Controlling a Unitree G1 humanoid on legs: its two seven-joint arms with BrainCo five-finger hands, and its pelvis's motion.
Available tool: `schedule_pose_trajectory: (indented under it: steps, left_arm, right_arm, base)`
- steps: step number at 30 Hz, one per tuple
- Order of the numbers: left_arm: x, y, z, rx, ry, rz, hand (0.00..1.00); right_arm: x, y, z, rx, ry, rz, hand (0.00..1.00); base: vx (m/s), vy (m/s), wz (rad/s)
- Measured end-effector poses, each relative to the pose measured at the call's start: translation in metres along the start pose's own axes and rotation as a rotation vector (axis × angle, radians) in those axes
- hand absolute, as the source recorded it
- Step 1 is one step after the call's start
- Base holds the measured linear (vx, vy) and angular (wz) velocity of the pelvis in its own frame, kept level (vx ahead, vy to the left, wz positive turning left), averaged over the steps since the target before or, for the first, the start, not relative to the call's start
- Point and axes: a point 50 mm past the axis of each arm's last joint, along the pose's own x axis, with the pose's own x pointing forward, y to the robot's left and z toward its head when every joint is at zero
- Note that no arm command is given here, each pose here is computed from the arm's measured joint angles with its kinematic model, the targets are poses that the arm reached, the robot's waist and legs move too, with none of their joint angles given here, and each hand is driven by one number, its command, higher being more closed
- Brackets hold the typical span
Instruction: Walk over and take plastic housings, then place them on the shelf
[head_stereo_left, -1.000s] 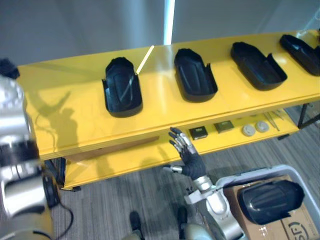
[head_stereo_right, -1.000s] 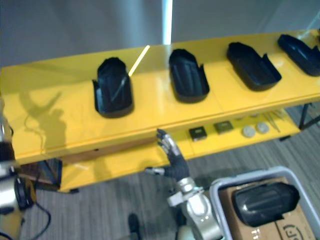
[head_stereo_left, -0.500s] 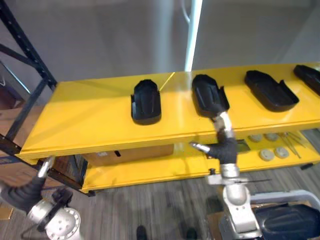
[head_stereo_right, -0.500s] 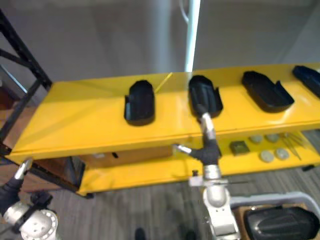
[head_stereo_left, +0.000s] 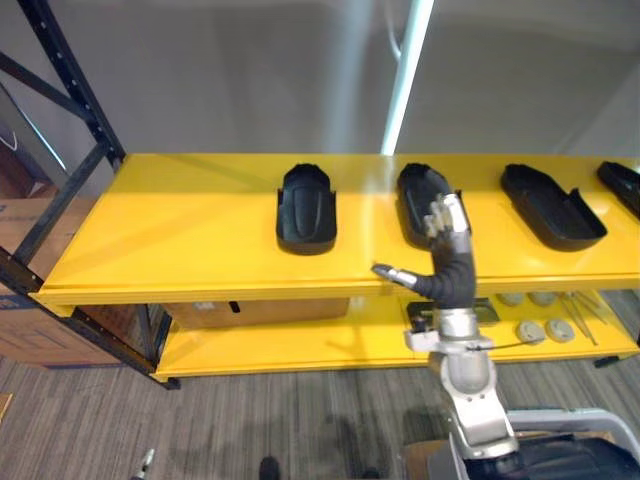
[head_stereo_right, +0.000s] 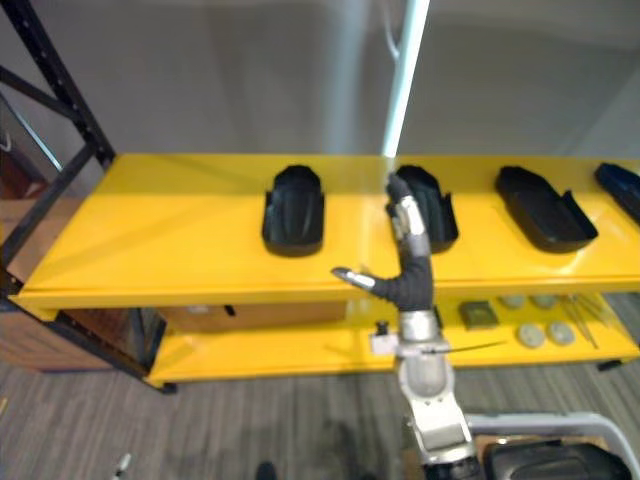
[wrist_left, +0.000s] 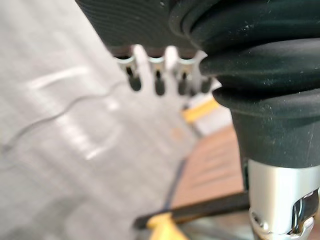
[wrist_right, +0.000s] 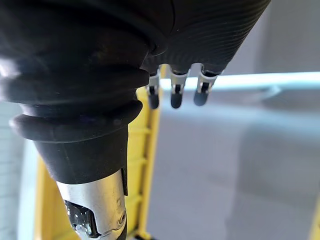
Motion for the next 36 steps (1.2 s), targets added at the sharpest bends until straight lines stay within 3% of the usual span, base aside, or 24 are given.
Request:
schedule_pose_trajectory:
  steps: [7, 10, 12, 16, 19, 29, 36]
  left_arm:
    - [-0.008, -0.037, 0.024, -0.020, -0.098, -0.139, 0.00]
    - [-0.010, -0.043, 0.030, -0.025, -0.121, -0.157, 0.00]
    - [-0.010, -0.044, 0.031, -0.015, -0.129, -0.162, 0.00]
    - [-0.015, -0.049, 0.030, 0.066, -0.172, -0.210, 0.00]
    - [-0.022, -0.060, 0.032, 0.127, -0.218, -0.280, 0.00]
    - [-0.059, -0.106, 0.039, 0.279, -0.391, -0.553, 0.00]
    - [-0.102, -0.133, 0.076, 0.235, -0.671, -0.691, 0.00]
  right_arm:
    - [-0.007, -0.009, -0.008, -0.021, 0.053, -0.036, 0.00]
    - [-0.026, -0.037, -0.015, -0.085, 0.124, -0.184, 0.00]
    - [-0.052, -0.073, -0.017, -0.169, 0.196, -0.378, 0.00]
    - [-0.092, -0.115, -0.010, -0.309, 0.274, -0.610, 0.00]
    - [-0.107, -0.126, -0.003, -0.374, 0.292, -0.706, 0.00]
    - [-0.115, -0.113, 0.001, -0.378, 0.311, -0.713, 0.00]
    - [-0.106, -0.101, -0.003, -0.372, 0.299, -0.649, 0.00]
  base:
    - [0.02, -0.005, 0.03]
    - [0.01, 0.001, -0.02]
    - [0.02, 0.003, -0.23]
    - [0.01, 0.007, -0.53]
    - [-0.01, 0.016, -0.56]
    - [0.05, 0.009, -0.67]
    - [0.05, -0.014, -0.14]
